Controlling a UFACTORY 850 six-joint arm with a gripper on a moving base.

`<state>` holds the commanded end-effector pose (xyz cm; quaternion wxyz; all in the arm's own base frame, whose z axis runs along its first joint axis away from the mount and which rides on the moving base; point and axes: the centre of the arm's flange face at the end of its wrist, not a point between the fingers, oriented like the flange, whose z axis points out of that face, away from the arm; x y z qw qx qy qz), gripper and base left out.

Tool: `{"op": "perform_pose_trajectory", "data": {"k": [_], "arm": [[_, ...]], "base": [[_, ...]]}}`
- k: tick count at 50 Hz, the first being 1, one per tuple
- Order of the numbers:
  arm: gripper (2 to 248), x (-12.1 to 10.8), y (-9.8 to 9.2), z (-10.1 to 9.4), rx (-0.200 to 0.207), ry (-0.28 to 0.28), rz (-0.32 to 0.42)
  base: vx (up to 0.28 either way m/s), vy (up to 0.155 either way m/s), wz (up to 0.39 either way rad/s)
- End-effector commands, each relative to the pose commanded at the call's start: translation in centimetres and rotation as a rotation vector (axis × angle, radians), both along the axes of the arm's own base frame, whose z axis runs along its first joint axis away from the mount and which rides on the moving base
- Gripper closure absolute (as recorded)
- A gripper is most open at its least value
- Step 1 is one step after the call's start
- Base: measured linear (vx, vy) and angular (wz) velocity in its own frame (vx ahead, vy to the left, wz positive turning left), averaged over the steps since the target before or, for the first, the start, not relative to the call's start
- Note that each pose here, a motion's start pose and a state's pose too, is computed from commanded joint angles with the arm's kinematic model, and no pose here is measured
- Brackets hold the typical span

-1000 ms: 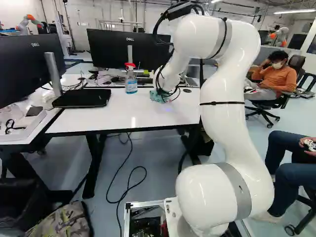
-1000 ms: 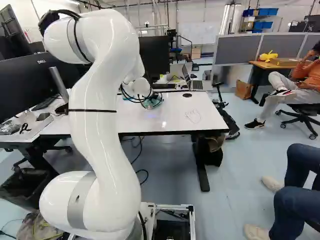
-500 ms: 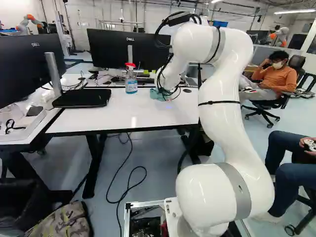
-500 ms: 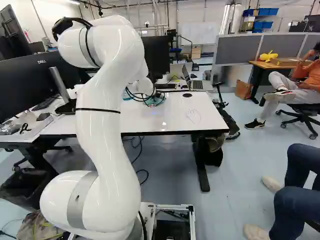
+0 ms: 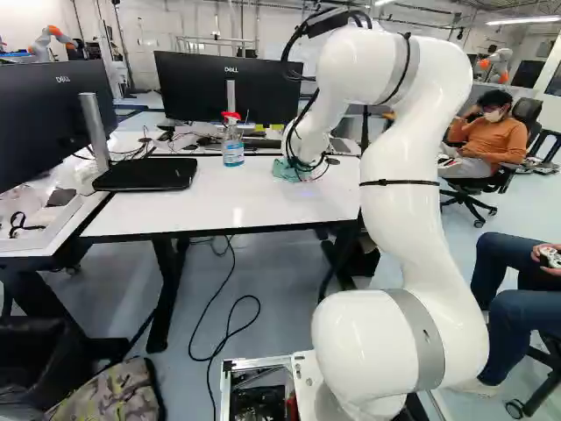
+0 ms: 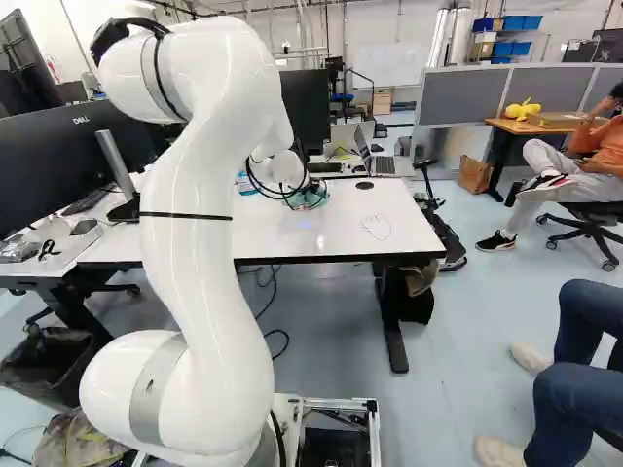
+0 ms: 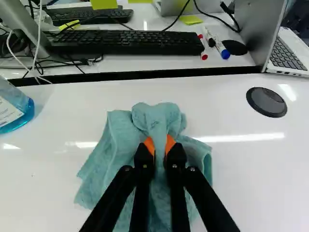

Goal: Clean the table with the green towel

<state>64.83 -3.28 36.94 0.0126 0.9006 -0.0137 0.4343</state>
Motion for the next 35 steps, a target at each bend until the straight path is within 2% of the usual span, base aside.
{"op": "perform_pose_trajectory", "data": {"k": [20, 35], "arm": [[207, -3.8, -0.7, 0.4, 0.002, 0.028, -0.015], [207, -5.0, 1.0, 0.6, 0.002, 0.037, 0.013]], "base": [[0.000, 0.000, 0.000], [0.000, 0.000, 0.000]]}}
